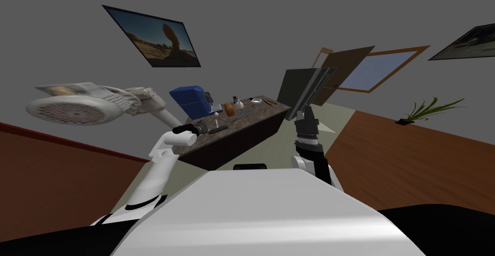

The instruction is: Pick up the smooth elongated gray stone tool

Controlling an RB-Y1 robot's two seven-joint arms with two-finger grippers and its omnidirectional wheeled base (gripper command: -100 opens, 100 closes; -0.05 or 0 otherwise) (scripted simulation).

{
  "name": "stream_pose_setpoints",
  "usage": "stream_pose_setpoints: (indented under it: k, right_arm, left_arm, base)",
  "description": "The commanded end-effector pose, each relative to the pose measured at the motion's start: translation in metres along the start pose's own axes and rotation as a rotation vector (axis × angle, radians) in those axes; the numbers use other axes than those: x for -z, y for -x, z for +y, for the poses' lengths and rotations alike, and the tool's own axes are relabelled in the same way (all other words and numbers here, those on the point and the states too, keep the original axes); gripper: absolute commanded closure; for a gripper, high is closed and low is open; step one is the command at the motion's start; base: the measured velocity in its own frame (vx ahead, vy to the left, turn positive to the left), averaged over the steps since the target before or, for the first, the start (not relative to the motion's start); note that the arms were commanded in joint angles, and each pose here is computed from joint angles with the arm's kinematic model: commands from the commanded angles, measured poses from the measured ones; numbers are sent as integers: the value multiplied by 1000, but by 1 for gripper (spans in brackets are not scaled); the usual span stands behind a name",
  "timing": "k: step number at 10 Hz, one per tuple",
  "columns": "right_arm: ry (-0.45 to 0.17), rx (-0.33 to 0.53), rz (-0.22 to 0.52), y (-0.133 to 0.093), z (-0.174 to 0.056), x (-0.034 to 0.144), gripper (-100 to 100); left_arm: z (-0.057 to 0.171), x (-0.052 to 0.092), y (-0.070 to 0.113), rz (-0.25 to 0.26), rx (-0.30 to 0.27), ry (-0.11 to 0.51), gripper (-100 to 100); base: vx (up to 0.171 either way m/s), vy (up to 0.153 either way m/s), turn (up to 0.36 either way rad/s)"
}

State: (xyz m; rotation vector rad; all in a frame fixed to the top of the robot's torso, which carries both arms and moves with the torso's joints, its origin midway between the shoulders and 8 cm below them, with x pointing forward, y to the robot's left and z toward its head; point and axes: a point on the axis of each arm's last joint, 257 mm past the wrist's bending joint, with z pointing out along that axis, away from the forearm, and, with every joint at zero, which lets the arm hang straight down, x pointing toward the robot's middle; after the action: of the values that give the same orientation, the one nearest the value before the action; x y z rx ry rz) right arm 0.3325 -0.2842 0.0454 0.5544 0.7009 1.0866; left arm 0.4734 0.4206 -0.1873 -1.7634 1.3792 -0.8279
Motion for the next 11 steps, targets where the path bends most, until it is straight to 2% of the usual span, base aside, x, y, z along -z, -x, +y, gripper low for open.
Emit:
stream_pose_setpoints:
  k: [1,2,5,6,7,9,10,11]
  right_arm:
    - [0,0,0,0,0,0,0]
    - [0,0,0,0,0,0,0]
    - [0,0,0,0,0,0,0]
    - [0,0,0,0,0,0,0]
    - [0,0,0,0,0,0,0]
    - [0,0,0,0,0,0,0]
    - [0,0,0,0,0,0,0]
    - [0,0,0,0,0,0,0]
  left_arm:
    - [9,0,9,-20,15,48,-100]
    - [11,0,9,-23,15,54,-100]
    - [27,-2,28,-65,73,154,-100]
    - [35,-1,31,-77,73,183,-100]
    - [40,-1,38,-91,102,217,-100]
    - [48,1,41,-105,101,250,-100]
    - [56,2,48,-122,130,292,-100]
    - [61,3,50,-131,130,312,-100]
  base:
    - [40,-7,-60]
    - [24,-7,-5]
    - [52,-15,-62]
    - [59,-15,-44]
    - [71,-22,-77]
    - [43,-11,-16]
    - [43,-6,-69]
    - [48,-8,-41]
